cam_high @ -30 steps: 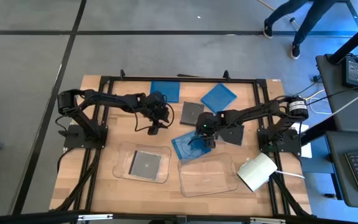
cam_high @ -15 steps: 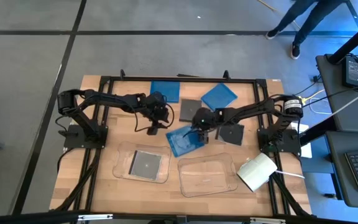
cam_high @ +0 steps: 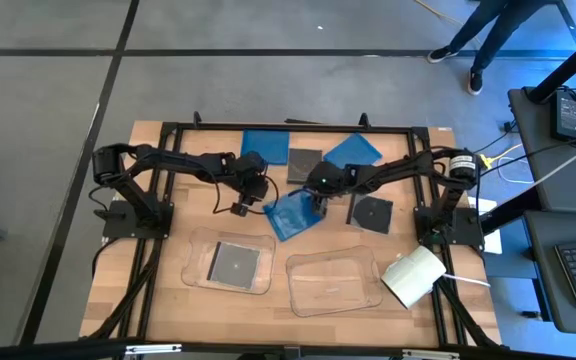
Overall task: Pick & place jewel cases by type
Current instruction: Put the bottom blue CD case into the right transparent bin
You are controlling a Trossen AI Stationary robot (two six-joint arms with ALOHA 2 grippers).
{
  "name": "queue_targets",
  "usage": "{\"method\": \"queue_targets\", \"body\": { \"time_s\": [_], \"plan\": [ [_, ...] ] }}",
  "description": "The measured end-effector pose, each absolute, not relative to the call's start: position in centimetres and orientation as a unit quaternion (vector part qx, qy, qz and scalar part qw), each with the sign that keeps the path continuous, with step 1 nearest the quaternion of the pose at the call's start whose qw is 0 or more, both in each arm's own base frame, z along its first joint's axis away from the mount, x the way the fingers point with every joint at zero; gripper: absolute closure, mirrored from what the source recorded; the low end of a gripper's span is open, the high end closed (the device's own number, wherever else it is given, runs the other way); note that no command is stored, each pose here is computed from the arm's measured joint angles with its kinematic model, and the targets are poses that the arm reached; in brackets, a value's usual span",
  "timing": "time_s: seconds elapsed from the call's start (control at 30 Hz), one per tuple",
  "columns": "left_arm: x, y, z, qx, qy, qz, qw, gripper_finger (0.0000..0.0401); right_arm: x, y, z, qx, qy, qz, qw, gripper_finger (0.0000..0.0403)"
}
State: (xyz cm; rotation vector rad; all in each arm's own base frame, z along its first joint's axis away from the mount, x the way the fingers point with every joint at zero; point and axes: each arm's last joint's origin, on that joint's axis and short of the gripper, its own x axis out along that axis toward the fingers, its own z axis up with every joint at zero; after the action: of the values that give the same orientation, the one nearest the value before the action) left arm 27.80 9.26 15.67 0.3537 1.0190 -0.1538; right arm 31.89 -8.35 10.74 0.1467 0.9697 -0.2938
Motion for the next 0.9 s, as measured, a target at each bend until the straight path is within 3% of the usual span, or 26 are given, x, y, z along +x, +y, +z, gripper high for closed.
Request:
{"method": "queue_targets", "body": {
  "time_s": [0.5,0.67,0.9],
  "plan": [
    [28.0,8.9,15.7,0.127,0.474,-0.076,0.868,0.0258,32.5,-10.3,12.9,0.043,0.429,-0.16,0.888,0.0204],
    [28.2,9.5,16.0,0.029,0.457,-0.025,0.889,0.0258,33.5,-8.6,16.2,-0.045,0.444,-0.124,0.886,0.0204],
    [28.3,11.0,16.8,-0.123,0.381,-0.062,0.914,0.0258,33.3,-4.8,16.4,-0.177,0.513,-0.062,0.838,0.0204]
  ]
}}
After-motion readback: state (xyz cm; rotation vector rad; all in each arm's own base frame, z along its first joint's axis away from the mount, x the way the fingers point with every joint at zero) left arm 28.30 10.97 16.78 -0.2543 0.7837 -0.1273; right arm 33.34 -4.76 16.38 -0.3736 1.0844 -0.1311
